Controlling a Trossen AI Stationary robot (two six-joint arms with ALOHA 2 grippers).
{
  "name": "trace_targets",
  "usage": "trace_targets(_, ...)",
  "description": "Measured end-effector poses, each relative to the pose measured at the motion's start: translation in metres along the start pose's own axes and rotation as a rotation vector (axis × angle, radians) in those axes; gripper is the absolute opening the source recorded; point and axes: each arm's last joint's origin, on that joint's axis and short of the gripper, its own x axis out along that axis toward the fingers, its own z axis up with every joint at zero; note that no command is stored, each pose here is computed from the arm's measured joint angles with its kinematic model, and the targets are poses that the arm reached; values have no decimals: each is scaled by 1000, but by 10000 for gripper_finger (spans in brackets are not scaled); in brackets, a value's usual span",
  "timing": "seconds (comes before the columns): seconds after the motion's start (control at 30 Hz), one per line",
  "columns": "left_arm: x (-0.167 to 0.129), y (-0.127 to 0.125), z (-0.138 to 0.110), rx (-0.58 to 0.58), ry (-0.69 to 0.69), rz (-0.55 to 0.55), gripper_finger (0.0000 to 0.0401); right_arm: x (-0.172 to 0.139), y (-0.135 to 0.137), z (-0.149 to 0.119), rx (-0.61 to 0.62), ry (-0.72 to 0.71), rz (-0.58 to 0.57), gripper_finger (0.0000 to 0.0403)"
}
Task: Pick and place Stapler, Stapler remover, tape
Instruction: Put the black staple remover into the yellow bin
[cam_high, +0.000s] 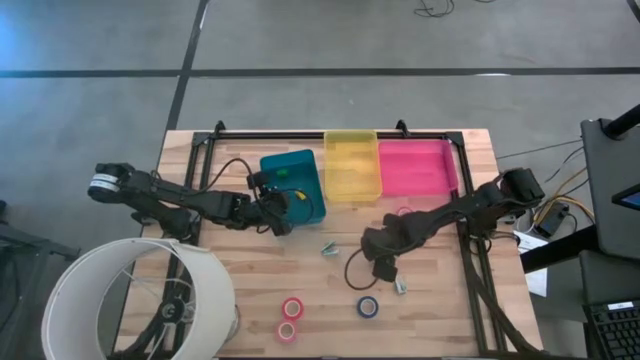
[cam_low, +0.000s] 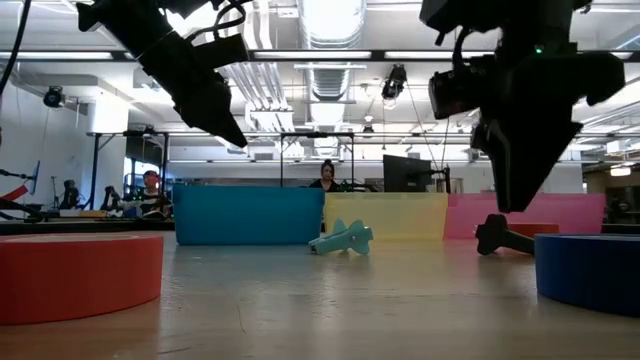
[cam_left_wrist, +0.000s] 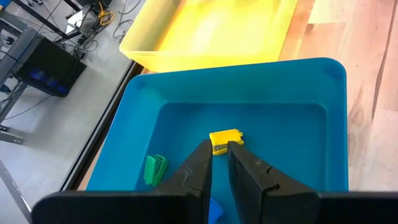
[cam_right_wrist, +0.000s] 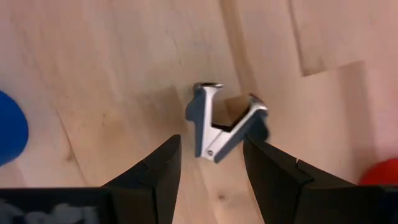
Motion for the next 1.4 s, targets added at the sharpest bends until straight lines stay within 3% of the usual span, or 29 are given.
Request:
trace_targets(0.57,0,0,0,10,1,1,53,18,-2,-5,-19,-61,47,166)
trace_targets(0.87,0,0,0,14,1,2,53,28,-1,-4,-138,-169,98,166)
trace_targets(1.1,0,0,0,14,1,2,53,37,-6,-13,-133,-152,90,166)
trace_targets(1.4,0,0,0,15,1,2,53,39,-7,-15,-138,-144,85,128)
